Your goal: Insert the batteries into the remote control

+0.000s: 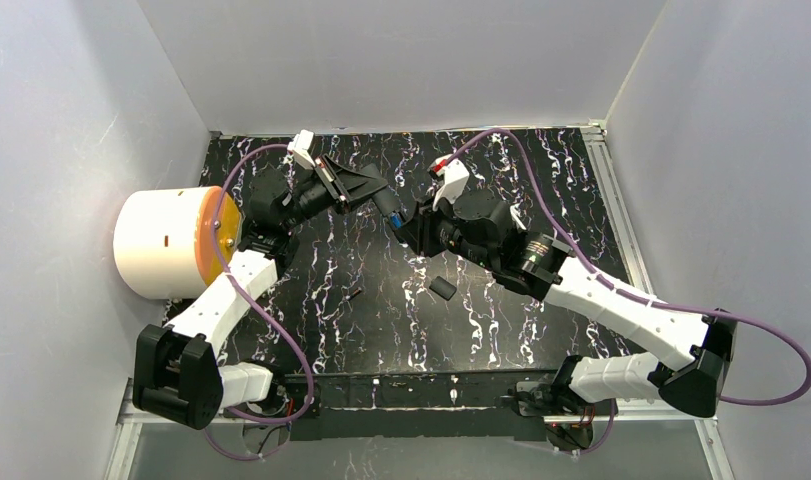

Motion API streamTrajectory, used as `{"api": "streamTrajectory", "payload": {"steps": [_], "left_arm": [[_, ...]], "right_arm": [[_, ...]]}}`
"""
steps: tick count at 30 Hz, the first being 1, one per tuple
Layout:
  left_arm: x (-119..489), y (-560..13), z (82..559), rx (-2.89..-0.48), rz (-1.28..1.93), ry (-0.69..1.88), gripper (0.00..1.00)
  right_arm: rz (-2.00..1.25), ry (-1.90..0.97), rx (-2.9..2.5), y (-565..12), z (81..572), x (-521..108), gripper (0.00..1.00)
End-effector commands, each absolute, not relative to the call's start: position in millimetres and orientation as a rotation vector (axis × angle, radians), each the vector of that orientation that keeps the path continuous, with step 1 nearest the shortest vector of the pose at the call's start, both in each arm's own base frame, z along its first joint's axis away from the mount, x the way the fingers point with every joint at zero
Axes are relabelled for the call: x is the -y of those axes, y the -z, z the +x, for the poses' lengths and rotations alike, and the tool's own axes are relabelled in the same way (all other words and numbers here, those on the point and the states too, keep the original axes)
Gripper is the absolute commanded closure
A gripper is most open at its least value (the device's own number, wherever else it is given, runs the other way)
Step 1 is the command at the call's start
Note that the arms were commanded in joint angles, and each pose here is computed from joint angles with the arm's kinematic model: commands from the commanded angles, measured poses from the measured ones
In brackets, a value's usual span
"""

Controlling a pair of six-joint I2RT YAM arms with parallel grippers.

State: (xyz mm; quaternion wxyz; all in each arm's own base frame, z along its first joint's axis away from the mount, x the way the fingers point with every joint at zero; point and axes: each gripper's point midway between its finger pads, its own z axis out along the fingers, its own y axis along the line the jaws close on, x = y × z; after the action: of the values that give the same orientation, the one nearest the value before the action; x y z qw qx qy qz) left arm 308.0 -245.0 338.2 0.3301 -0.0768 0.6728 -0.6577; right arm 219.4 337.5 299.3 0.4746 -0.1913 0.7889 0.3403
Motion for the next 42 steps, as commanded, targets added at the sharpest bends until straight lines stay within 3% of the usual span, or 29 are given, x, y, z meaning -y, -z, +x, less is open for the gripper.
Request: {"api": "streamTrajectory", "payload": {"steps": [1,16,42], "left_arm": [[239.7,-409.4,274.8,-1.550,-0.076,1.840,1.00],[240.7,-401.6,276.7,-1.570,-0.084,1.839,1.00],[241.6,-391.3,281.1,-1.585,-0.084,1.814,1.00]], "right_arm": [[-0.561,-0.601,-2.113,-238.7,218.4,-308.4,0.68],[-0.509,-0.680,-2.009,-276.9,222.4,-314.2,0.50],[-0.268,-0.832,-1.787,-337.0,226.8,-299.9,0.45]]}}
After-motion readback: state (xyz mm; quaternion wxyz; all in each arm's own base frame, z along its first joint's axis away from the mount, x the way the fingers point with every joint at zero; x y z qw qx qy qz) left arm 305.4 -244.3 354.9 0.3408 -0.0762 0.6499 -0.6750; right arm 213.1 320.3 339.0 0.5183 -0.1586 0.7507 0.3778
